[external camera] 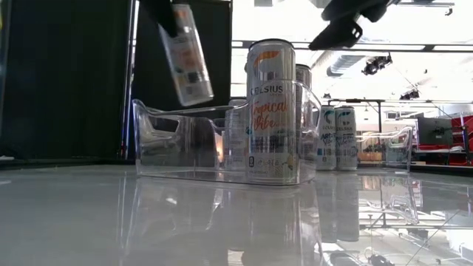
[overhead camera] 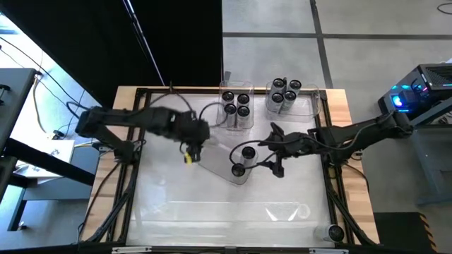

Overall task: Sort soda cans
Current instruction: Put the white-yellow can into the bottom transparent bin

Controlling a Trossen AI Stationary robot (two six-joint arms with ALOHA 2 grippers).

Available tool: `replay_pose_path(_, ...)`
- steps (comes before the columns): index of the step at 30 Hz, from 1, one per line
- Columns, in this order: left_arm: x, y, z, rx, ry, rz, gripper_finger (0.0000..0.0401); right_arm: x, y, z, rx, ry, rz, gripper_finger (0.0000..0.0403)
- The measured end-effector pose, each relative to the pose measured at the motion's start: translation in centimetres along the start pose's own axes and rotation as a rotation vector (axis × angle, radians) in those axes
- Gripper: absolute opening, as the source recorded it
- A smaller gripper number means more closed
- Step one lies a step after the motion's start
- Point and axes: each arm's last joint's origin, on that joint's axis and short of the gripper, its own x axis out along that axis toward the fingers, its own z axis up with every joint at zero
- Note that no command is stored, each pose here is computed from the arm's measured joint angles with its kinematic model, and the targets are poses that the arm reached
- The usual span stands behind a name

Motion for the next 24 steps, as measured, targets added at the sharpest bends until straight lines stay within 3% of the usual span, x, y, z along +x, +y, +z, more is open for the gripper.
replay_pose_path(6, 2.0, 1.7, 1.6, 0.055, -0.035, -0.098, 0.0244, -0.2, 0.8, -0.2, 0.008, 0.009, 0.028, 0.0355)
replay_pose_path(14, 7.8, 0.4, 3.2, 0.19, 0.059, -0.111, 0.0244, -0.7, 1.5, -2.2, 0.098, 0.184, -0.003, 0.0355)
replay_pose_path(19, 10.8, -0.3, 3.8, 0.263, 0.089, -0.115, 0.0244, -0.8, 1.7, -2.6, 0.101, 0.195, -0.055, 0.0355)
replay_pose_path(24, 11.9, -0.3, 4.1, 0.303, 0.082, -0.12, 0.0263, -0.8, 1.7, -2.6, 0.07, 0.185, -0.072, 0.0355)
